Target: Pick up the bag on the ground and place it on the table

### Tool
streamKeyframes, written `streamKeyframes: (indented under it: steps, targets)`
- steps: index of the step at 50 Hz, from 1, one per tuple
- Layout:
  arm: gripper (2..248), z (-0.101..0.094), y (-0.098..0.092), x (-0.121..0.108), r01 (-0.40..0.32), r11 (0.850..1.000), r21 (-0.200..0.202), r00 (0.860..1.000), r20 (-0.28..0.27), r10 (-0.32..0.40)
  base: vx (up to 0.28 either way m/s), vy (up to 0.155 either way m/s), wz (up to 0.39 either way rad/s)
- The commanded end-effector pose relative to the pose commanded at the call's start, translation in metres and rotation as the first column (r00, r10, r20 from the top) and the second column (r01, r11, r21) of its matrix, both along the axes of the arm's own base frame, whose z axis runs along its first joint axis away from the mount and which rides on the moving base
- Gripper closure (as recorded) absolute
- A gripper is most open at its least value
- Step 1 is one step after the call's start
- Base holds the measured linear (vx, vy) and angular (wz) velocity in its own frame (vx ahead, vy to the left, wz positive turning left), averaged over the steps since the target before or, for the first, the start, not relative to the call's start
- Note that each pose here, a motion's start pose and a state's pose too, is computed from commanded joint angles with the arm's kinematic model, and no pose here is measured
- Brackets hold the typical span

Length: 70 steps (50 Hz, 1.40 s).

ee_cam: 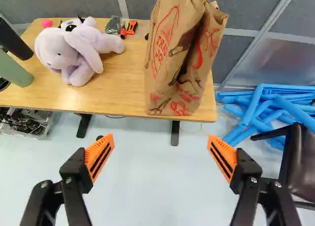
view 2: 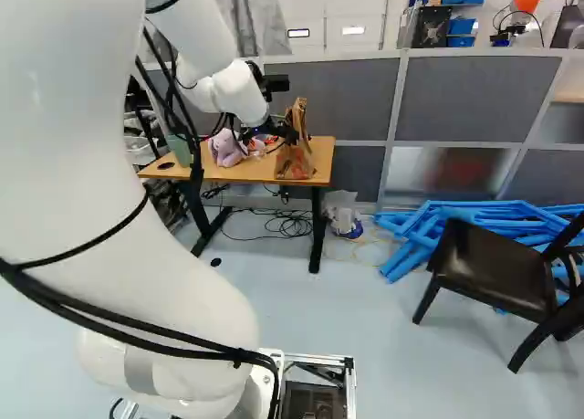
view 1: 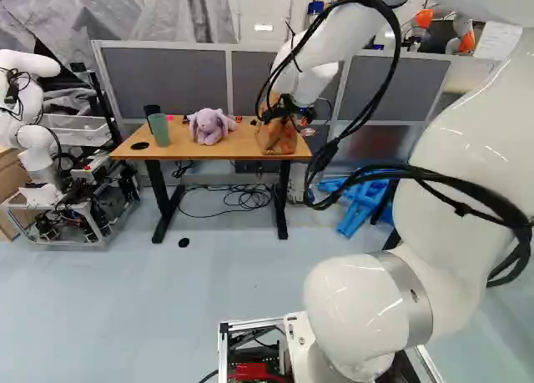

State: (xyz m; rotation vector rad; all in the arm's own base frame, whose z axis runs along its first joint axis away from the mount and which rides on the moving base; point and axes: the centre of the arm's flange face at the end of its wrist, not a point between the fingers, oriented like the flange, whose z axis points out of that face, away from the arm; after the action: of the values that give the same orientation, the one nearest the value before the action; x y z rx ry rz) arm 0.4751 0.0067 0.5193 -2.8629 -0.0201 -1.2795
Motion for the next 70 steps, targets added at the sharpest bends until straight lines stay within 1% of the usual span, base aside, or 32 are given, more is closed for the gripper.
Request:
streamKeyframes:
  steps: [16,34,55,70]
  targets:
    - [3,-0.040,-0.002,-0.041,0.003,1.000,0.001,0.995,0.096,-0.003,0.000,0.000,0.000]
    - [3,-0.078,-0.004,-0.086,0.006,1.000,0.003,0.982,0.188,-0.007,0.000,0.000,0.000]
    - [3,-0.111,-0.005,-0.132,0.009,1.000,0.004,0.962,0.272,-0.010,0.000,0.000,0.000]
    - [3,-0.128,-0.006,-0.159,0.011,1.000,0.004,0.948,0.317,-0.011,0.000,0.000,0.000]
